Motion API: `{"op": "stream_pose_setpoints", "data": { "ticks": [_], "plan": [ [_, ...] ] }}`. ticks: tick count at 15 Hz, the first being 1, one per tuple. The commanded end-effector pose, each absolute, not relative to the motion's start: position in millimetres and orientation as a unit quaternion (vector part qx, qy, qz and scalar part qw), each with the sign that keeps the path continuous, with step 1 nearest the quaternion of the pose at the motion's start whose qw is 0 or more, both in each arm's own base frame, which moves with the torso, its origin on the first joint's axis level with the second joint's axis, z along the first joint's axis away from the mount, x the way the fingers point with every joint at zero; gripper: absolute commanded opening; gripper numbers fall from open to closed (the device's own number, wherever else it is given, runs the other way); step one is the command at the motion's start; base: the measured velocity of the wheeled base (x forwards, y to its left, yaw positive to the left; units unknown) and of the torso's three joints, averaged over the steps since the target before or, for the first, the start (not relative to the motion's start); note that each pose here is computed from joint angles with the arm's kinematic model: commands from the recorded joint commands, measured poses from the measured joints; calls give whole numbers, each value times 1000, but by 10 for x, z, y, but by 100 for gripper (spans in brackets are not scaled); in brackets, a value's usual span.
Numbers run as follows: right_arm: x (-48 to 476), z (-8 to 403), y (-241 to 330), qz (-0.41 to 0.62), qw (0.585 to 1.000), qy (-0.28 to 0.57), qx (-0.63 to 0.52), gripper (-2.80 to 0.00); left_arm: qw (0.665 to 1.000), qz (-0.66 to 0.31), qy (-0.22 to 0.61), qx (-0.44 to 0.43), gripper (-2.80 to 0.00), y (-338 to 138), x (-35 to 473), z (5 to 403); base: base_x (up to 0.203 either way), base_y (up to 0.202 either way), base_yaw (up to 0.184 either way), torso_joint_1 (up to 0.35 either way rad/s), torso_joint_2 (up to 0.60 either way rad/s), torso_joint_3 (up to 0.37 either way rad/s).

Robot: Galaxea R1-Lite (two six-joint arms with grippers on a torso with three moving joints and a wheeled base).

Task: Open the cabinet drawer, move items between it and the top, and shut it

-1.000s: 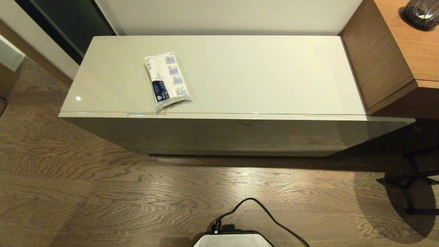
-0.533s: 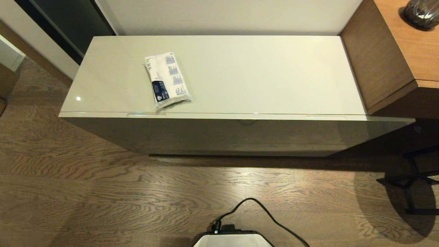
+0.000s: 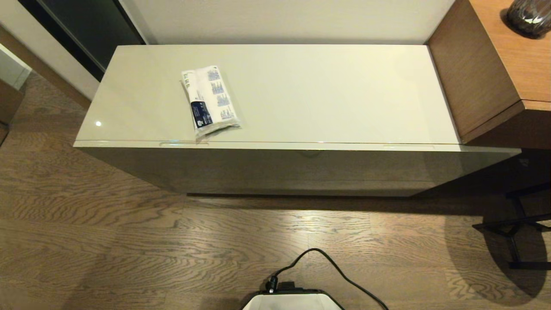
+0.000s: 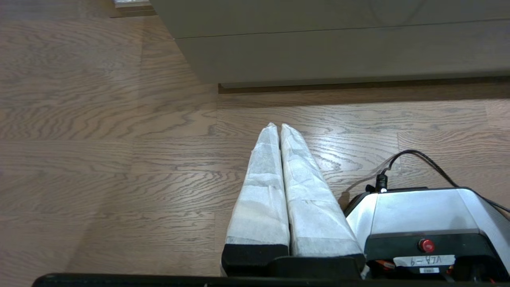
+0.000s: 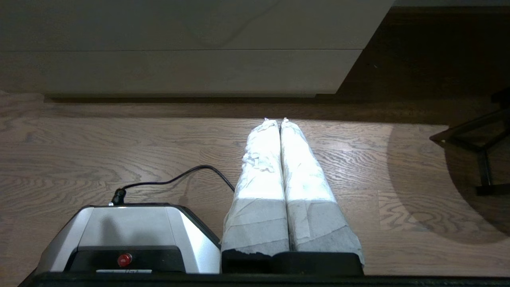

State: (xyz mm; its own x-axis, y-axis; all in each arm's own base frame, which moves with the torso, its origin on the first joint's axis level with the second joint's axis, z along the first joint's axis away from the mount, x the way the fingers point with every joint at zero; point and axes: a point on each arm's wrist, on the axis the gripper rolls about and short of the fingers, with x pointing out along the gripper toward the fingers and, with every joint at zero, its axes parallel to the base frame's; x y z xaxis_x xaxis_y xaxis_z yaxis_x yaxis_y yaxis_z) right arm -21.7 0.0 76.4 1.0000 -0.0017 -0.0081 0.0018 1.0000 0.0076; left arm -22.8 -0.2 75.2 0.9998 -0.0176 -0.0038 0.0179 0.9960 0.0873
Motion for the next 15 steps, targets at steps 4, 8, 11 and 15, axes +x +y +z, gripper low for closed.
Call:
{"op": "stream_pose_setpoints", "data": {
  "ticks": [4,8,11,15],
  "plan": [
    [-216,760,0,-1,1000,5,4,-280,999,-8,1,43,-280,-2,-229,750,0,0,0,0,0,0],
    [-216,760,0,-1,1000,5,4,-280,999,-8,1,41,-280,-2,-229,750,0,0,0,0,0,0],
    [-216,760,0,-1,1000,5,4,-280,999,-8,1,41,-280,-2,-229,750,0,0,0,0,0,0],
    [-216,760,0,-1,1000,5,4,-280,999,-8,1,41,-280,-2,-229,750,0,0,0,0,0,0]
  ]
}}
